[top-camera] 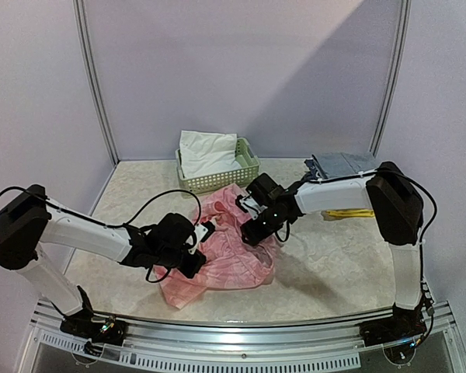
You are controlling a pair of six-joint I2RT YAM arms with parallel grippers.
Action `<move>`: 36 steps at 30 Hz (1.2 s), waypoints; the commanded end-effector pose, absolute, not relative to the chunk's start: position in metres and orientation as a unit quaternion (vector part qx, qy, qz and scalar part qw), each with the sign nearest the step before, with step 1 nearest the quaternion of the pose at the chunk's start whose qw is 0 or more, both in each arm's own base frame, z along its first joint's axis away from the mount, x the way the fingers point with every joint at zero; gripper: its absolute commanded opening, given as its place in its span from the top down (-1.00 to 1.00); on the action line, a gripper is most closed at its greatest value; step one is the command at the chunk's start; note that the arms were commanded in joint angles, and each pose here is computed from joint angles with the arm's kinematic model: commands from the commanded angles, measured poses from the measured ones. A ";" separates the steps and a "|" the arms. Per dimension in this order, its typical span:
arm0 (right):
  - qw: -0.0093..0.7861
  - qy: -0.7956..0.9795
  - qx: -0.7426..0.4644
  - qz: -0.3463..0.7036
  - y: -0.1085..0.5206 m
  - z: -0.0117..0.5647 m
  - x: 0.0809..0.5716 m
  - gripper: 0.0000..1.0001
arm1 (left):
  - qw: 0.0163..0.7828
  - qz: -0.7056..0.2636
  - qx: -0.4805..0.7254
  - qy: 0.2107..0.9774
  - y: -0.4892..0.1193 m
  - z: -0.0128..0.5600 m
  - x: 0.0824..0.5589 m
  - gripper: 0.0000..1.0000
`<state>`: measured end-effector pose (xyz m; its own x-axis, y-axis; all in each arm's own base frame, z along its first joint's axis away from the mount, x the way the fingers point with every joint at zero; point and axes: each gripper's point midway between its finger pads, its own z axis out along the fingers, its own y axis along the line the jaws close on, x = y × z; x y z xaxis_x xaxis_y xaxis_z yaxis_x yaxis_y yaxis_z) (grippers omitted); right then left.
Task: Fold and stack the mixed laundry pile
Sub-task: Adjust the crumpled shorts at the center of the board.
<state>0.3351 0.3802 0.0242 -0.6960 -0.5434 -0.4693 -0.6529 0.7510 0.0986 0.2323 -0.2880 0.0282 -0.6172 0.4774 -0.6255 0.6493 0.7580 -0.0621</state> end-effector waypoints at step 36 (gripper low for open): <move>0.281 0.918 -0.261 0.102 0.417 0.037 0.375 0.29 | 0.286 -0.132 0.310 0.897 -0.273 -0.013 0.218 1.00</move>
